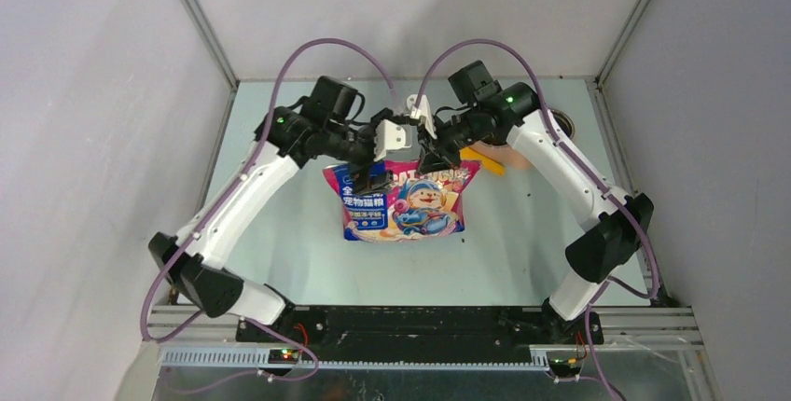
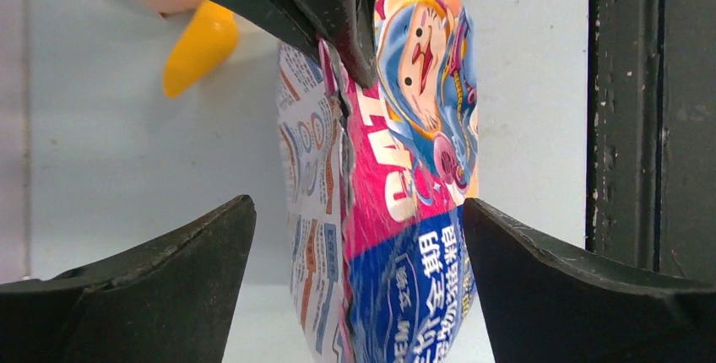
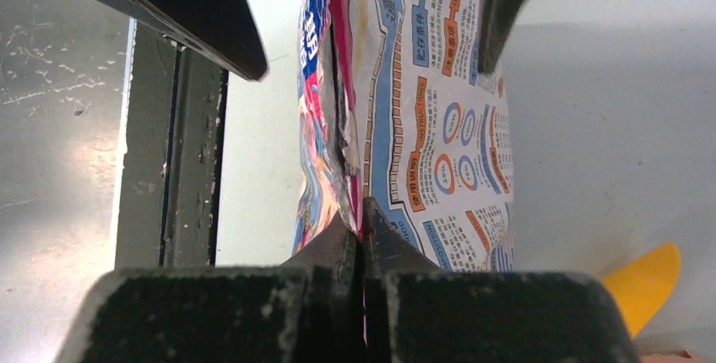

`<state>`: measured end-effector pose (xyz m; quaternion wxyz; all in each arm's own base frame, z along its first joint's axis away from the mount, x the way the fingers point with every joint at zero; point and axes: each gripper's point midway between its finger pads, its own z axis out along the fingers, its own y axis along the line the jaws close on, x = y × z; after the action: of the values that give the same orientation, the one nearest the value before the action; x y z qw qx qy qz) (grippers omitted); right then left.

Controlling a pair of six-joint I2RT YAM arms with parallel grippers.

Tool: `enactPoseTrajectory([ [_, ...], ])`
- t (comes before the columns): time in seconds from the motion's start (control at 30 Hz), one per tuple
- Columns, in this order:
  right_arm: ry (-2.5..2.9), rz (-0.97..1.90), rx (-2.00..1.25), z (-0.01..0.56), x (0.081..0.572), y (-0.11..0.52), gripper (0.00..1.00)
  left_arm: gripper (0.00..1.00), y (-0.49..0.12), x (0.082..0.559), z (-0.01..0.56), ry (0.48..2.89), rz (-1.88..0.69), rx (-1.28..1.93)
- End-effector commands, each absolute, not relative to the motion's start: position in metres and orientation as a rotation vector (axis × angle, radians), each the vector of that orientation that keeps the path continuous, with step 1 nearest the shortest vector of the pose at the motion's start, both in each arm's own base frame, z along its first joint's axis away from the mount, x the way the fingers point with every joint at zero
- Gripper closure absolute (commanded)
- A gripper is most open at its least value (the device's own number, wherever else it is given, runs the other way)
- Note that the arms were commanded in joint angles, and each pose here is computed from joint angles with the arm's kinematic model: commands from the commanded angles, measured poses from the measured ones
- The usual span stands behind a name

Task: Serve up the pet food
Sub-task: Close the pet food bag at the center of the board.

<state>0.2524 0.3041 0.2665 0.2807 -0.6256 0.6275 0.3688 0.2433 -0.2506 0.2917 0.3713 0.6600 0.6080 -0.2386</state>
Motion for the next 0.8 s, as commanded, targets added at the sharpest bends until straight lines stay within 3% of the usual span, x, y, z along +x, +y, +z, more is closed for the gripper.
enactPoseTrajectory([
  [0.0,1.567,1.065,-1.683,0.300,0.233,0.309,1.00,0.01,-0.259,0.247,0.280,1.552,-0.597,1.749],
  [0.07,1.554,1.053,-1.701,0.301,0.231,0.308,1.00,0.11,-0.260,0.251,0.277,1.563,-0.595,1.751],
  [0.1,1.549,1.049,-1.706,0.301,0.230,0.308,1.00,0.30,-0.260,0.252,0.278,1.569,-0.591,1.745],
  [0.13,1.540,1.041,-1.720,0.300,0.229,0.307,1.00,0.40,-0.261,0.254,0.278,1.573,-0.590,1.741],
  [0.17,1.538,1.039,-1.724,0.299,0.229,0.306,1.00,0.58,-0.262,0.255,0.278,1.576,-0.587,1.733],
  [0.2,1.538,1.035,-1.729,0.298,0.228,0.305,1.00,0.67,-0.261,0.256,0.278,1.585,-0.588,1.725],
  [0.23,1.539,1.034,-1.731,0.297,0.228,0.305,1.00,0.83,-0.262,0.257,0.279,1.582,-0.583,1.718],
  [0.3,1.538,1.033,-1.731,0.296,0.230,0.306,1.00,0.98,-0.263,0.258,0.279,1.595,-0.582,1.701],
  [0.37,1.536,1.044,-1.723,0.297,0.231,0.308,0.96,1.00,-0.262,0.256,0.280,1.602,-0.592,1.690],
  [0.47,1.527,1.082,-1.687,0.300,0.232,0.316,0.70,1.00,-0.262,0.253,0.283,1.613,-0.608,1.659],
  [0.53,1.514,1.083,-1.670,0.299,0.233,0.324,0.61,1.00,-0.262,0.250,0.285,1.616,-0.619,1.637],
  [0.67,1.477,1.048,-1.643,0.301,0.233,0.335,0.58,1.00,-0.261,0.246,0.289,1.631,-0.638,1.592],
  [0.77,1.486,0.995,-1.618,0.296,0.238,0.341,0.64,1.00,-0.261,0.245,0.288,1.646,-0.648,1.573],
])
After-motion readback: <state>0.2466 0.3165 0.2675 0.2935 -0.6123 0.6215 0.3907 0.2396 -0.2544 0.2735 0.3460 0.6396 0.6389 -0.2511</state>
